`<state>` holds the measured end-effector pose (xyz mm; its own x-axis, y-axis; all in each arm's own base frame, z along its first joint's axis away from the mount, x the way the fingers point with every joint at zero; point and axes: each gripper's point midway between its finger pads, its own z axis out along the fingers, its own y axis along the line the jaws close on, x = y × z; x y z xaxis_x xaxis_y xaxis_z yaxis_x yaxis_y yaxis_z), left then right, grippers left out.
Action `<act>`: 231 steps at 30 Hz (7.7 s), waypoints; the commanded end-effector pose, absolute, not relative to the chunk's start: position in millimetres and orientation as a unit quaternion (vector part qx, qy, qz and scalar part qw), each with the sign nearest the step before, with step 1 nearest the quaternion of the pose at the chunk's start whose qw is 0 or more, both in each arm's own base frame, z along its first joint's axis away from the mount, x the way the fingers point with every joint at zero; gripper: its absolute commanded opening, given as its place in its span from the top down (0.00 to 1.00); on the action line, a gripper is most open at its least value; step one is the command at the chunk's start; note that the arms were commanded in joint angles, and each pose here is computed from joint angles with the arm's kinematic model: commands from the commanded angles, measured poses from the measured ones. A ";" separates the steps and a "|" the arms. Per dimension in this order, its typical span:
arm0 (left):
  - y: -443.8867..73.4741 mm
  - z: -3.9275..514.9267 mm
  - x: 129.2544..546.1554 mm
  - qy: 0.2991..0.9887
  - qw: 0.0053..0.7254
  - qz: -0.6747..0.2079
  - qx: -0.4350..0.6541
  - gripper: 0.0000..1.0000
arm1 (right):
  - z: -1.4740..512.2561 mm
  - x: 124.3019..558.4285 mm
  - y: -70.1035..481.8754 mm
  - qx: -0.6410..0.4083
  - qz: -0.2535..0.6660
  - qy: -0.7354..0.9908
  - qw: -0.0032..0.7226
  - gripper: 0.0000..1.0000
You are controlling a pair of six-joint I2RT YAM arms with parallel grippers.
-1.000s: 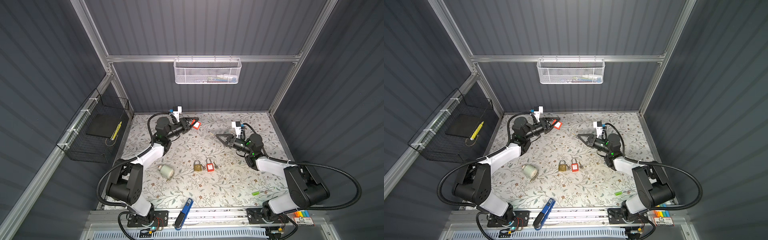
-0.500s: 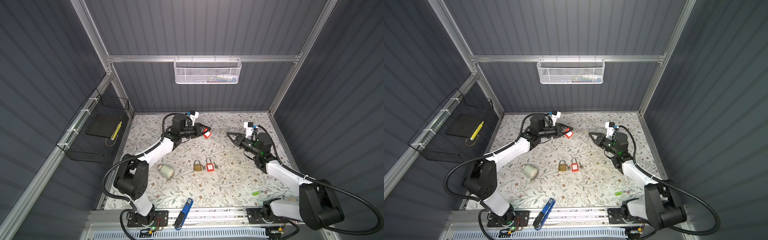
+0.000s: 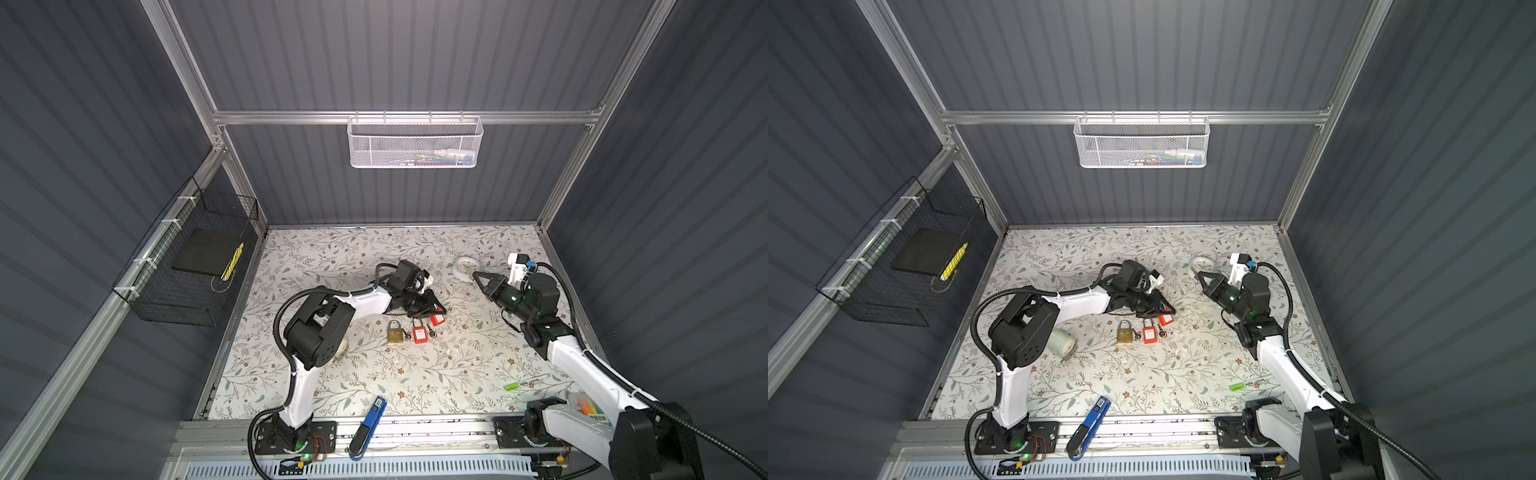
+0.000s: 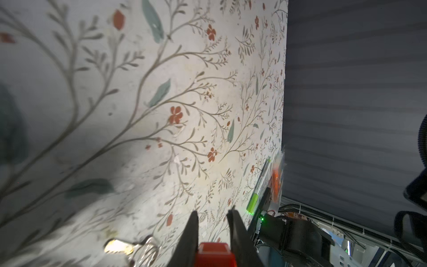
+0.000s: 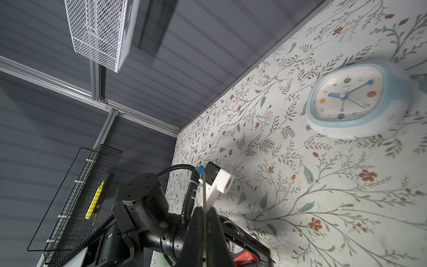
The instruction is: Lock with the key
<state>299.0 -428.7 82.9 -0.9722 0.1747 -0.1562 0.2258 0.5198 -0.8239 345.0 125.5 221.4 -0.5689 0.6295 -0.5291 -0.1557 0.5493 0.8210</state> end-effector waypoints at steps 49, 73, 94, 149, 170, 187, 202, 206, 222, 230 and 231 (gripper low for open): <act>-461.0 35.3 275.8 0.893 -0.058 -0.427 0.131 0.77 | 205.7 337.1 113.4 0.165 0.428 0.775 0.434 1.00; -443.7 46.7 285.0 0.917 -0.016 -0.376 0.134 0.48 | 207.5 338.1 107.8 0.171 0.422 0.774 0.441 1.00; -421.3 74.1 296.0 0.932 0.041 -0.332 0.140 0.45 | 200.6 334.8 101.8 0.182 0.416 0.773 0.443 1.00; -446.1 84.1 295.3 0.908 0.022 -0.391 0.150 0.46 | 167.6 322.6 94.6 0.221 0.413 0.787 0.402 1.00; -458.1 62.6 290.8 0.902 -0.016 -0.405 0.148 0.46 | 168.9 324.2 94.0 0.219 0.411 0.788 0.403 1.00; -448.4 62.4 280.9 0.905 -0.023 -0.399 0.146 0.46 | 165.1 322.6 95.4 0.221 0.416 0.788 0.398 1.00; -449.2 85.1 290.3 0.902 0.011 -0.403 0.153 0.46 | 153.4 318.5 95.2 0.238 0.418 0.790 0.380 1.00; -447.4 102.2 303.5 0.899 0.034 -0.411 0.150 0.46 | 138.4 312.2 95.5 0.256 0.419 0.794 0.359 1.00; -396.1 134.7 347.8 0.899 0.086 -0.416 0.108 0.46 | 80.7 291.3 111.4 0.310 0.426 0.804 0.276 1.00; -393.7 133.8 346.6 0.899 0.085 -0.416 0.107 0.46 | 58.7 290.1 124.3 0.318 0.415 0.814 0.251 1.00; -393.2 134.2 346.3 0.899 0.085 -0.415 0.107 0.46 | 56.6 290.0 124.2 0.322 0.413 0.814 0.250 1.00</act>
